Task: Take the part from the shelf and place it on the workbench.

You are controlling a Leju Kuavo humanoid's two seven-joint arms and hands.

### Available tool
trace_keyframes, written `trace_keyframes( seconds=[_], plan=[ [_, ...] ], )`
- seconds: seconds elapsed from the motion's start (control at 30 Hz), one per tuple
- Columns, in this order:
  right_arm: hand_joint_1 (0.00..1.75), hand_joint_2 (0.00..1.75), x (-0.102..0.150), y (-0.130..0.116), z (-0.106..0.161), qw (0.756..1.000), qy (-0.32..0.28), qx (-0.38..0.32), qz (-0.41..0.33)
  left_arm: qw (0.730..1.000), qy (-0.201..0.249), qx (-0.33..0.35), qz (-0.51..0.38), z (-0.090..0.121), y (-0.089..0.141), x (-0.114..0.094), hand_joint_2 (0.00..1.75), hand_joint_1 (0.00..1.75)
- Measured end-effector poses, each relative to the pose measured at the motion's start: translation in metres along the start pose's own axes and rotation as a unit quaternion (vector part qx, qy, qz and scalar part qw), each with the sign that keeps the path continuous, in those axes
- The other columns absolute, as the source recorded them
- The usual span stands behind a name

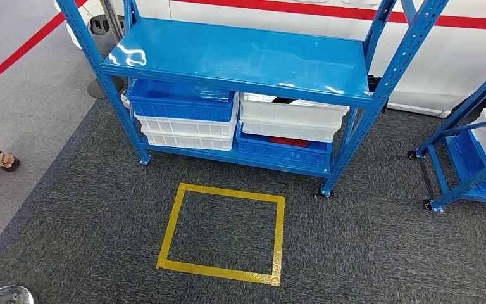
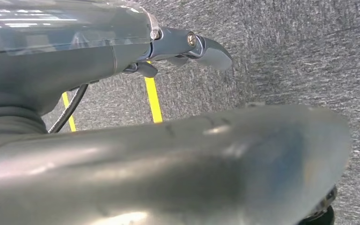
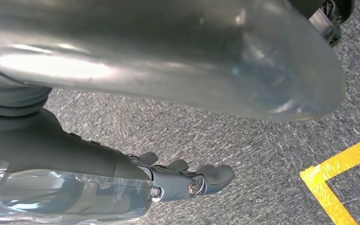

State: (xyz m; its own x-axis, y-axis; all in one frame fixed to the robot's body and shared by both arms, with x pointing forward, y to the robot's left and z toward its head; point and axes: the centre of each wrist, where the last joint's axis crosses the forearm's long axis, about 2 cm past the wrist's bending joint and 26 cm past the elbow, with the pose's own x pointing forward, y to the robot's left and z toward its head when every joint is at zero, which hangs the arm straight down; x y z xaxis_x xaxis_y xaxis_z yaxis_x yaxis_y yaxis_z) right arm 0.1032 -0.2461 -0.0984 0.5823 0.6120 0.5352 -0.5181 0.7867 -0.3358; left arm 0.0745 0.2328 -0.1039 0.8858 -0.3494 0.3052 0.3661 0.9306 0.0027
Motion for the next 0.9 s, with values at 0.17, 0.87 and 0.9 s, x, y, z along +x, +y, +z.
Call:
trace_keyframes(
  seconds=[0.17,0.87,0.9],
  plan=[
    [0.0,0.0,-0.0001,0.0001,0.0,1.0,0.0,0.002,0.0,1.0,-0.004,0.002,0.002,0.0002,0.0001,-0.0014,0.0,0.0],
    [0.0,0.0,0.0008,0.0029,0.0004,1.0,-0.001,0.015,-0.004,1.0,0.002,0.01,-0.001,0.0006,-0.0004,-0.0051,0.0,0.0],
    [0.0,0.0,0.0009,0.0031,0.0004,1.0,-0.001,0.015,-0.004,1.0,0.002,0.01,-0.002,0.0006,-0.0004,-0.0051,0.0,0.0]
  ],
)
